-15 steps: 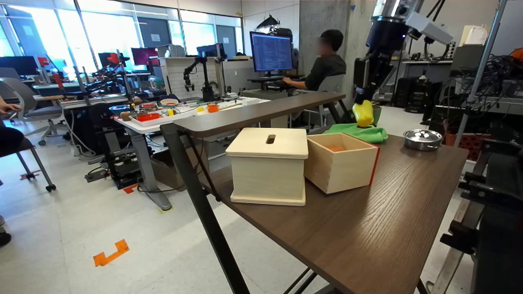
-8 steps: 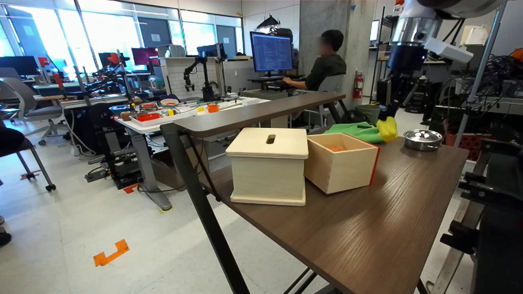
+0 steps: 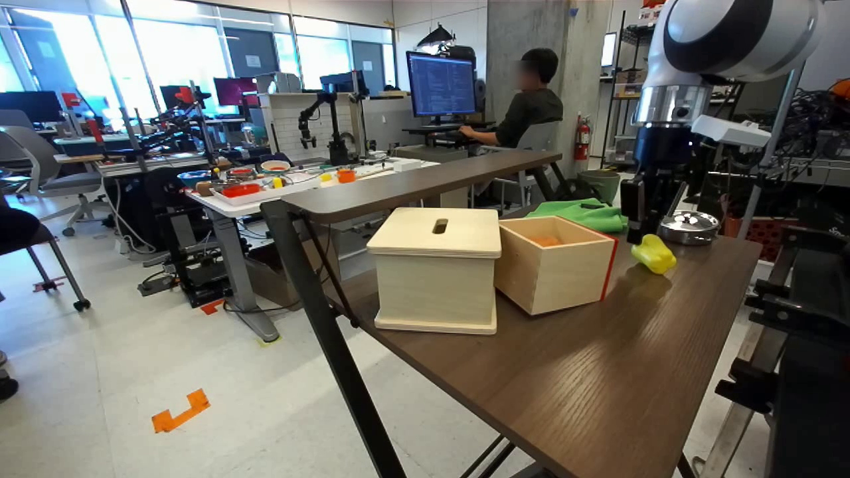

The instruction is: Take the yellow pepper out of the drawer

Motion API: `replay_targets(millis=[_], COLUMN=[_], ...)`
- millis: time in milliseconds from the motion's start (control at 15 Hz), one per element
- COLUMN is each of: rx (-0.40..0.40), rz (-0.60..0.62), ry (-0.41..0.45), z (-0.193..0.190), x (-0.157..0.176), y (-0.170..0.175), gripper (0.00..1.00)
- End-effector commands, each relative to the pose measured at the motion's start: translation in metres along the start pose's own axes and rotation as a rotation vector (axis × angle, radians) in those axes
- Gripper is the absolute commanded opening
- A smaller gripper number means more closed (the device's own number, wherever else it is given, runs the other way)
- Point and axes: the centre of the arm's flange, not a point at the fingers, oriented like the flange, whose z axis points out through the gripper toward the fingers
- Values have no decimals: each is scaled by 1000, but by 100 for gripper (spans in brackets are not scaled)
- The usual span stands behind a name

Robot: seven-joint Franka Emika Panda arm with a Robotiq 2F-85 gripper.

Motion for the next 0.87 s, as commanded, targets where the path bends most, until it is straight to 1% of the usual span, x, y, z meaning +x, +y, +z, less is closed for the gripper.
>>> replay_targets(millis=[0,67,133,267,467,533,600,667,733,800], rx=[13,17,18,13,19,16,4,5,5,8], rz=[1,3,4,6,-10,-22,-48,-101,-41,-63], ry=[-25,-17,-6,28,83,86,61,14,61,42], z=[-1,-5,-11,-28,-71,-83,-90,-85,-70,-76], x=[8,8,8,8,3,0,-2,-3,10,6], y=[2,3,3,2,-3,-4,-3,0,-7,-7], gripper=[73,79,87,99,100,100,100,100,100,100])
